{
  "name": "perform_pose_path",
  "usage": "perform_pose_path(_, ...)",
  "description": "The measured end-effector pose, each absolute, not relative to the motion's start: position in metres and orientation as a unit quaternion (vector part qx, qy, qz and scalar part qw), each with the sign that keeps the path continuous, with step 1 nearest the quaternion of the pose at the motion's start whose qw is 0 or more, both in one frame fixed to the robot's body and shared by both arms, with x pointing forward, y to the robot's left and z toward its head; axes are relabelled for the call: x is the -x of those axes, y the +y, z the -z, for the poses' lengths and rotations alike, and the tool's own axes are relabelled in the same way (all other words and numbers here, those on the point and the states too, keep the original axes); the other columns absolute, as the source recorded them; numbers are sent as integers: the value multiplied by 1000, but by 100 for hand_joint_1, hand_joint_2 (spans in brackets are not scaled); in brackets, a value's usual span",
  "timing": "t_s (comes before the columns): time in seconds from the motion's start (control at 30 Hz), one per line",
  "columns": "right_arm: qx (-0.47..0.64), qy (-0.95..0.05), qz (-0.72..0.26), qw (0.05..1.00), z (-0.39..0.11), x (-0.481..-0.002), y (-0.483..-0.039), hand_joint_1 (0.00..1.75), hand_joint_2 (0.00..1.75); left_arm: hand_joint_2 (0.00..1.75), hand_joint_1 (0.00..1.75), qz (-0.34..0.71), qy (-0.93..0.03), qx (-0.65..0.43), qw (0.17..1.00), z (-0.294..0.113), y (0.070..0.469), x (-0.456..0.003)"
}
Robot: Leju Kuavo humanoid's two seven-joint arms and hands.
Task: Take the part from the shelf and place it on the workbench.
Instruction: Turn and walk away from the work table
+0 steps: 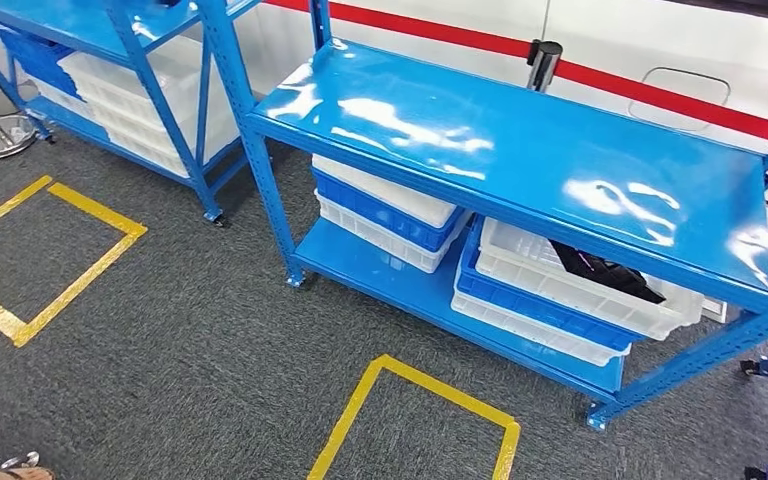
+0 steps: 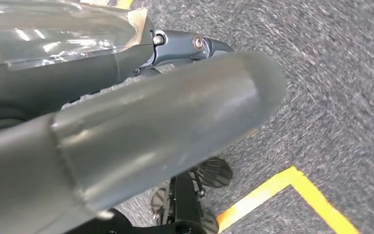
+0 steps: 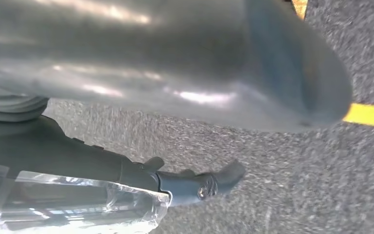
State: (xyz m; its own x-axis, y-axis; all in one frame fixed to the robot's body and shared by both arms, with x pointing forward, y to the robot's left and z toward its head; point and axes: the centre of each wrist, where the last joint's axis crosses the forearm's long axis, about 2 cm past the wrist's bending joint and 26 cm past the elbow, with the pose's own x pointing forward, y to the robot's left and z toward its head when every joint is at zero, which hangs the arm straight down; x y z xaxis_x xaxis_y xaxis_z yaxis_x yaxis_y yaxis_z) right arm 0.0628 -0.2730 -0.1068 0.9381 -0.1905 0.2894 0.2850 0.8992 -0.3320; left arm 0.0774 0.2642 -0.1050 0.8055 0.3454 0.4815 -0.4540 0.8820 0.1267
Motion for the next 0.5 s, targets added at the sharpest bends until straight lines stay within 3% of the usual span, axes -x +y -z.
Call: perform_pose_path(0.5,190,-129,125,965,107,-63,-275,0,0,0,0,-212,-230,-117,943,105,263,-78)
